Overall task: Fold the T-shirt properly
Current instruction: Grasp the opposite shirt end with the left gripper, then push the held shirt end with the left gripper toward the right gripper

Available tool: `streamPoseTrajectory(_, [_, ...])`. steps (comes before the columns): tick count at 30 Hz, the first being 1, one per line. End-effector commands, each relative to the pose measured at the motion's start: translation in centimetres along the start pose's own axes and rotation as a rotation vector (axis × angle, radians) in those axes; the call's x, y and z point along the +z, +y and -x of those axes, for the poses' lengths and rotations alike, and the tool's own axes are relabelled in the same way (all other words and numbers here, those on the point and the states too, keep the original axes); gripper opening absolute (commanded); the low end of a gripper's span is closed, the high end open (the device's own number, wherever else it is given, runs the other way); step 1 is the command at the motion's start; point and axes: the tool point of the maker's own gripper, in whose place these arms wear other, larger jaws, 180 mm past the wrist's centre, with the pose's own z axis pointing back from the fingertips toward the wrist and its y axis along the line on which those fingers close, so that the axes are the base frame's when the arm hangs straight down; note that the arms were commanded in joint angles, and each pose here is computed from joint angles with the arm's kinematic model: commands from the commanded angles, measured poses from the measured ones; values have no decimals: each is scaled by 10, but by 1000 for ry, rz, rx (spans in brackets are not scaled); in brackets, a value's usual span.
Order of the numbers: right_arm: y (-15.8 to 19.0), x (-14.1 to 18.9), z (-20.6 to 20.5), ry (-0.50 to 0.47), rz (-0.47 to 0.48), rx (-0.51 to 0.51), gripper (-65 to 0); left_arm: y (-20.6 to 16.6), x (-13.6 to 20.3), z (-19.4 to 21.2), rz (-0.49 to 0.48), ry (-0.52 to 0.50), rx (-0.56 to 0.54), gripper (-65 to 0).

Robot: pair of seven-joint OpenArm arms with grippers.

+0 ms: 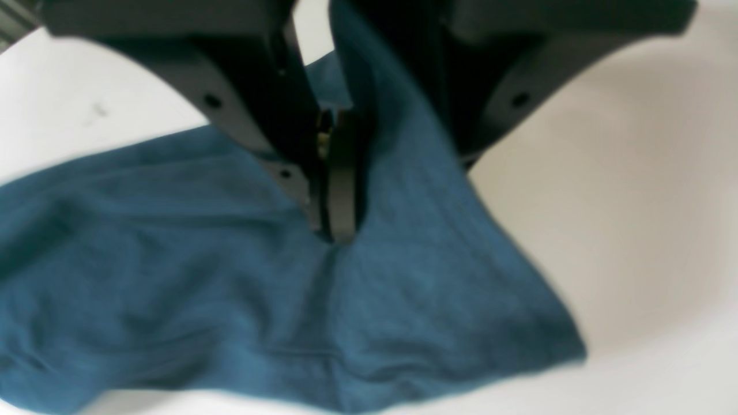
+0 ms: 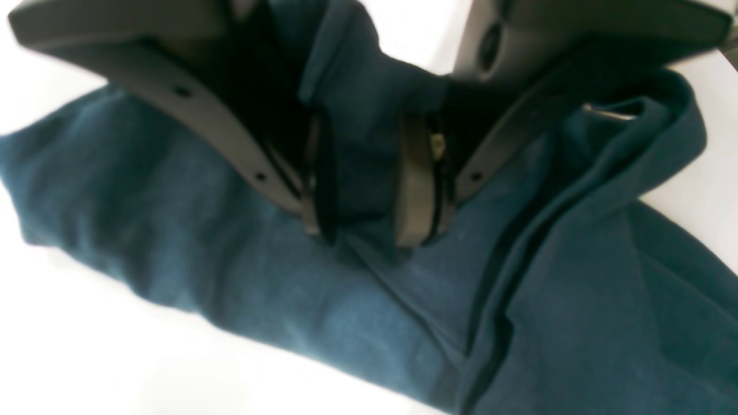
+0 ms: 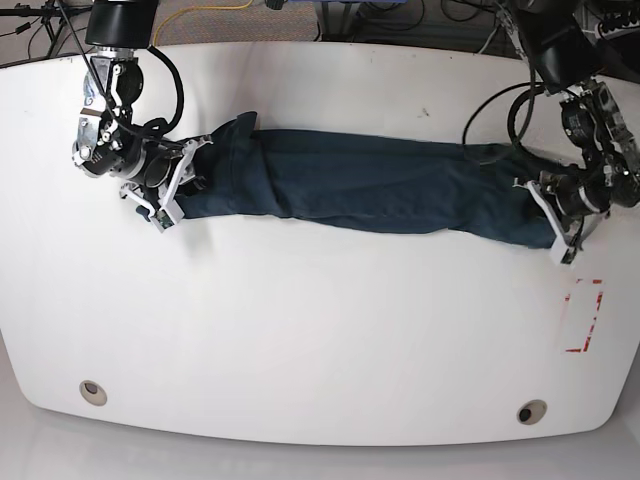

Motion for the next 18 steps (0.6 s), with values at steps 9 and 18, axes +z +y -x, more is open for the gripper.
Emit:
streamPoseTrajectory(9, [-7,6,-16,-58,18,22,-491,-67,27,-44,21,-114,-314,-600])
streamPoseTrajectory(18, [-18,4,-2,9,79,53,-491,-107,16,-47,112,-128,-348,-597])
